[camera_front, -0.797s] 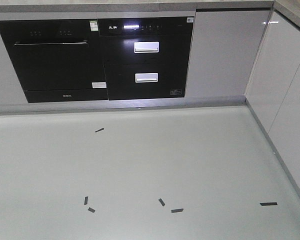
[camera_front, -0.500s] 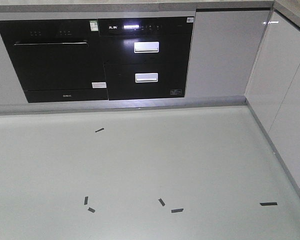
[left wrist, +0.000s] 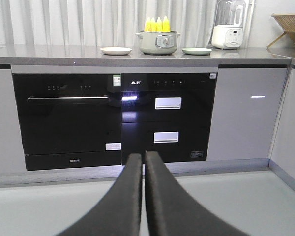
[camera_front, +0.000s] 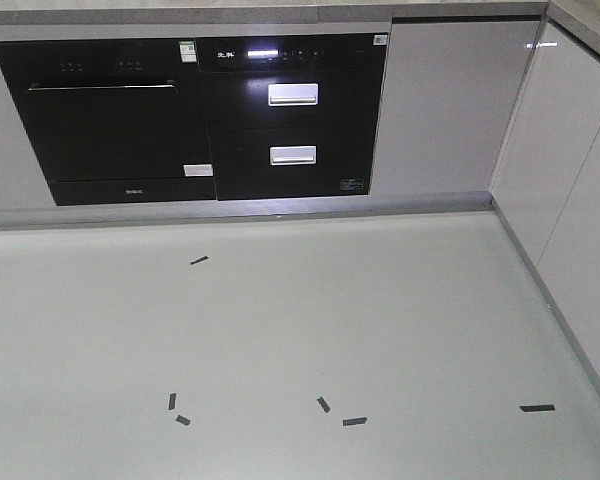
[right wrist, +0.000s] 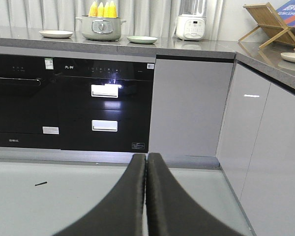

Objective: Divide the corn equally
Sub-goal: 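Drive the base toward the counter with the pot and plates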

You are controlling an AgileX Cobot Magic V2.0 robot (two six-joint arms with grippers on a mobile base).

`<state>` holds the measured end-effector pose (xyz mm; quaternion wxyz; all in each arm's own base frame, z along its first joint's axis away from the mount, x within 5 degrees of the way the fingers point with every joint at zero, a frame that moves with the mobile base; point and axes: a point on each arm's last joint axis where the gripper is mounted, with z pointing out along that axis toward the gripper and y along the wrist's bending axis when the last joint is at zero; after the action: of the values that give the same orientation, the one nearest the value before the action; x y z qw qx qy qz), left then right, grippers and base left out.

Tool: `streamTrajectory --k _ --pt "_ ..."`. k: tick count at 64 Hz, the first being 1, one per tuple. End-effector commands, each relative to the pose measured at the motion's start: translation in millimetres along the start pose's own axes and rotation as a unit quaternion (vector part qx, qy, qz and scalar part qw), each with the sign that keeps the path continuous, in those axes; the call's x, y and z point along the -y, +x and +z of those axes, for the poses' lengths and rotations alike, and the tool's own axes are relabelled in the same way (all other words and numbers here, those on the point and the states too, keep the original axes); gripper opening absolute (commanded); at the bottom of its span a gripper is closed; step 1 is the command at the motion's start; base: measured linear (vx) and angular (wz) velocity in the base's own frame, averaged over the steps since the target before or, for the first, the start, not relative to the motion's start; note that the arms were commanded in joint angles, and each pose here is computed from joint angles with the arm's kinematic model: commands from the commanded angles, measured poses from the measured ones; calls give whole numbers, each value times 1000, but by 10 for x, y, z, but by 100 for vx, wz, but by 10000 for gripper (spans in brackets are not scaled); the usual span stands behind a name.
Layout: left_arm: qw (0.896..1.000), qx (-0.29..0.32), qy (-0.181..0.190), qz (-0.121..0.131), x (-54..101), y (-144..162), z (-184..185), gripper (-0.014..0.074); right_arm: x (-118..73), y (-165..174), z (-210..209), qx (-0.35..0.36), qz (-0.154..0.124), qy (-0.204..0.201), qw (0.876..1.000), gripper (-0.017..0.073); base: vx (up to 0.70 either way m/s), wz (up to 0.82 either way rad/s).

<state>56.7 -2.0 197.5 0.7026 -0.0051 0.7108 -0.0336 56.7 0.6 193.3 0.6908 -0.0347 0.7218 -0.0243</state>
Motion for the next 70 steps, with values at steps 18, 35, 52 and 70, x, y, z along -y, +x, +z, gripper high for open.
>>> streamTrajectory --k 18,35,52,70 --pt "999 33 6 -6 6 21 -8 -6 1 -21 1 31 -6 3 999 -8 4 0" --pt "999 33 6 -6 6 21 -8 -6 1 -21 1 31 -6 3 999 -8 13 0" --pt "999 33 6 -6 6 21 -8 -6 1 -21 1 31 -6 3 999 -8 18 5" --pt "999 33 6 -6 6 21 -8 -6 1 -21 1 31 -6 3 999 -8 17 1"
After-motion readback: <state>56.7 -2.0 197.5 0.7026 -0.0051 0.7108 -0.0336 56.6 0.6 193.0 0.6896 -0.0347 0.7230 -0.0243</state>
